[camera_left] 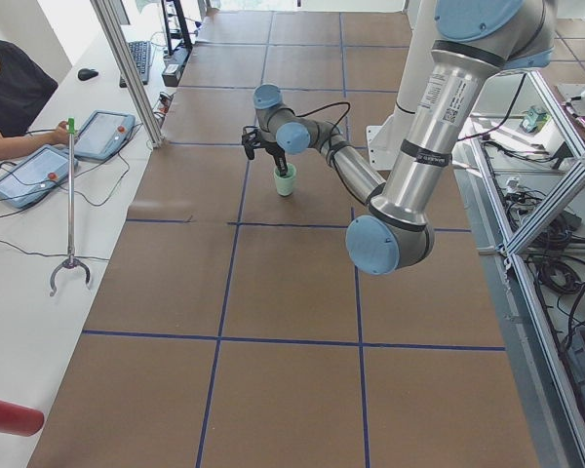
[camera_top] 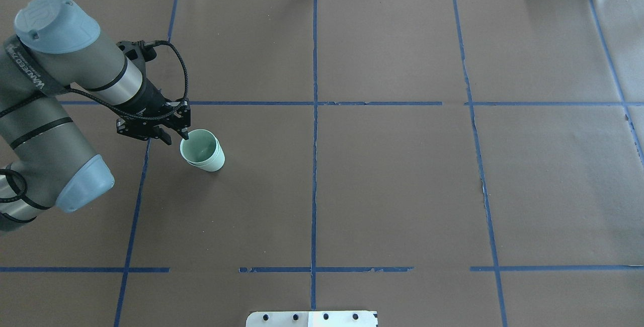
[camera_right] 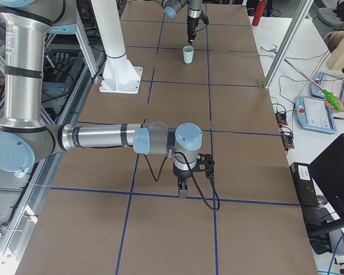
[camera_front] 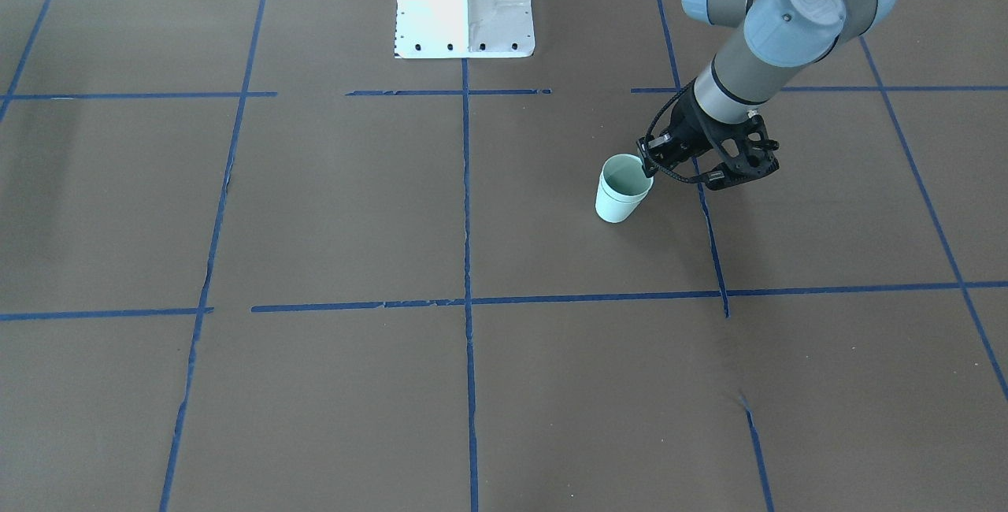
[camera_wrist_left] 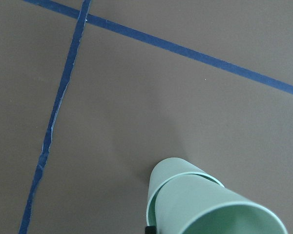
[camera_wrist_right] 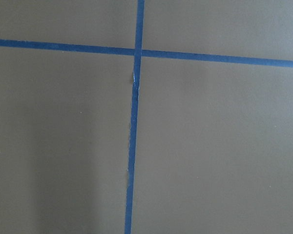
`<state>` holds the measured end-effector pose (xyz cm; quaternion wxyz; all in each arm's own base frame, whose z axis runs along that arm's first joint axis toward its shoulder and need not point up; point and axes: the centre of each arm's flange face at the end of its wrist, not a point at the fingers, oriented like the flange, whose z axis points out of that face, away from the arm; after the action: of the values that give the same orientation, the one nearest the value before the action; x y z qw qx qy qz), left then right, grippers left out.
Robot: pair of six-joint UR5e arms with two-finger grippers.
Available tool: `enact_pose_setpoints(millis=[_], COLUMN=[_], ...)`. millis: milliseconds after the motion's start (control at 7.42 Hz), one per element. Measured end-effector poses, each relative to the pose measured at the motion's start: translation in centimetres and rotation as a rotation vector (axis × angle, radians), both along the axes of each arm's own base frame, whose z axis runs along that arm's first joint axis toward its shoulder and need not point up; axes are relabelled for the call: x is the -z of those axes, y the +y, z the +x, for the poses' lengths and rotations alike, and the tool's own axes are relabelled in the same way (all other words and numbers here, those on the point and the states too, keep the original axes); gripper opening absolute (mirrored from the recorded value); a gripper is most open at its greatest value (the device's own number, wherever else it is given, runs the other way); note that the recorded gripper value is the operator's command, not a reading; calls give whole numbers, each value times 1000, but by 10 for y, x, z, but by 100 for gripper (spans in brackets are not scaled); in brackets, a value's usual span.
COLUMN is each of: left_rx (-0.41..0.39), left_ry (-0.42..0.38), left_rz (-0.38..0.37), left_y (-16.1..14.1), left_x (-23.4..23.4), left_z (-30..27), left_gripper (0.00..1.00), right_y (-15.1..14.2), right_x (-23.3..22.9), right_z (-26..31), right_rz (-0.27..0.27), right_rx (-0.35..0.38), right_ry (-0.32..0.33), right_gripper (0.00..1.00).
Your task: Stack cups
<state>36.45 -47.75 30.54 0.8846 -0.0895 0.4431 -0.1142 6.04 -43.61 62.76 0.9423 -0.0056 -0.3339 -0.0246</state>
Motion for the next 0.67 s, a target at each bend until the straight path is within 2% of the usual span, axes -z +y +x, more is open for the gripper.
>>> enact_pose_setpoints(millis=[404,674], left_rx=[4,20], left_ry=[25,24], left_rz=[32,81], left_y=[6,-8], left_x=[11,13], left_z=[-11,-38], left_gripper=[100,100], right_y=[0,0], right_x=[0,0], right_z=[0,0], right_rz=[-1,0], right_rx=[0,0], right_ry=[0,0], right_gripper=[100,100])
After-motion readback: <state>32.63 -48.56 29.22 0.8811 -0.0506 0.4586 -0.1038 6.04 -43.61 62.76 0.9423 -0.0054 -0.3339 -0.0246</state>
